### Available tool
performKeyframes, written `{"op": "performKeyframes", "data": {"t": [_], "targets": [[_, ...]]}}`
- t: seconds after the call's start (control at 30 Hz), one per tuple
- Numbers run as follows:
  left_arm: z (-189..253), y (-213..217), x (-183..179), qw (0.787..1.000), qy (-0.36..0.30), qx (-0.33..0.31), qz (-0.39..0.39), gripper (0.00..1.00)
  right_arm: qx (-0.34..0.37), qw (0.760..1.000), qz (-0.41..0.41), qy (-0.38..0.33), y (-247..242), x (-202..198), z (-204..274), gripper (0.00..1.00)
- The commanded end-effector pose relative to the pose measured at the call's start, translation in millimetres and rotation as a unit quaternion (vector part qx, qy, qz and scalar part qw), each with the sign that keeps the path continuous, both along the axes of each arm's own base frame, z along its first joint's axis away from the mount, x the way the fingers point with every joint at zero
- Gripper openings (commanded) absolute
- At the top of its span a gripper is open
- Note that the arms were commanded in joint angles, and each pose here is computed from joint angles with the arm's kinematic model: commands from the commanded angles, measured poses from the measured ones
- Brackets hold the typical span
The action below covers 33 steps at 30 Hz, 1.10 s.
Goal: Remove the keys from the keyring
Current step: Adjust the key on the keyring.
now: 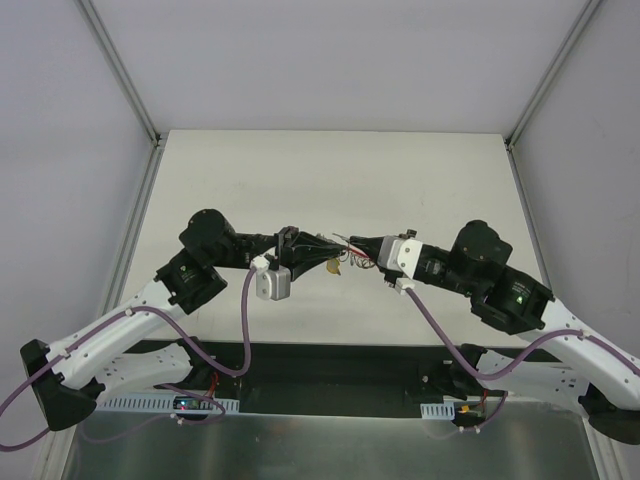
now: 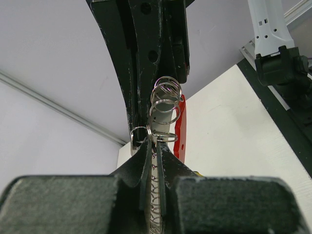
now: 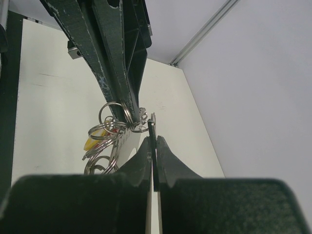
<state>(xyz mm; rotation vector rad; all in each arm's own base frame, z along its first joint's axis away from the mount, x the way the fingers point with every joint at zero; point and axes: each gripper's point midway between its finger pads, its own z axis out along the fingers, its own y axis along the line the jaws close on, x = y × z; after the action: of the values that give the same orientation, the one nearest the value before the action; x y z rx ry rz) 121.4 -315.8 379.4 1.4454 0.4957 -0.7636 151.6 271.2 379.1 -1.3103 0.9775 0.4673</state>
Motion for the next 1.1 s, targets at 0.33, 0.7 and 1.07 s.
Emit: {"op": "performKeyframes", "data": {"t": [0.33,0.7,1.07], "targets": [[-36.4,9.3,-16.9,0.996,0.070,0.053,-0.032,0.00,0.171,0.980,-0.054,-0.083,-33.2,3.6,101.9,0.01],[-36.6,7.4,-17.9,0.995,0.069,0.050,-0.043,0.00,0.163,0.982,-0.050,-0.083,-28.4,4.7,103.3,0.01],[-24.2,14.1,-30.0,0.997,0.024,0.016,-0.070,0.00,0.139,0.986,-0.065,-0.064,-21.4,15.5,80.2,0.01]]}}
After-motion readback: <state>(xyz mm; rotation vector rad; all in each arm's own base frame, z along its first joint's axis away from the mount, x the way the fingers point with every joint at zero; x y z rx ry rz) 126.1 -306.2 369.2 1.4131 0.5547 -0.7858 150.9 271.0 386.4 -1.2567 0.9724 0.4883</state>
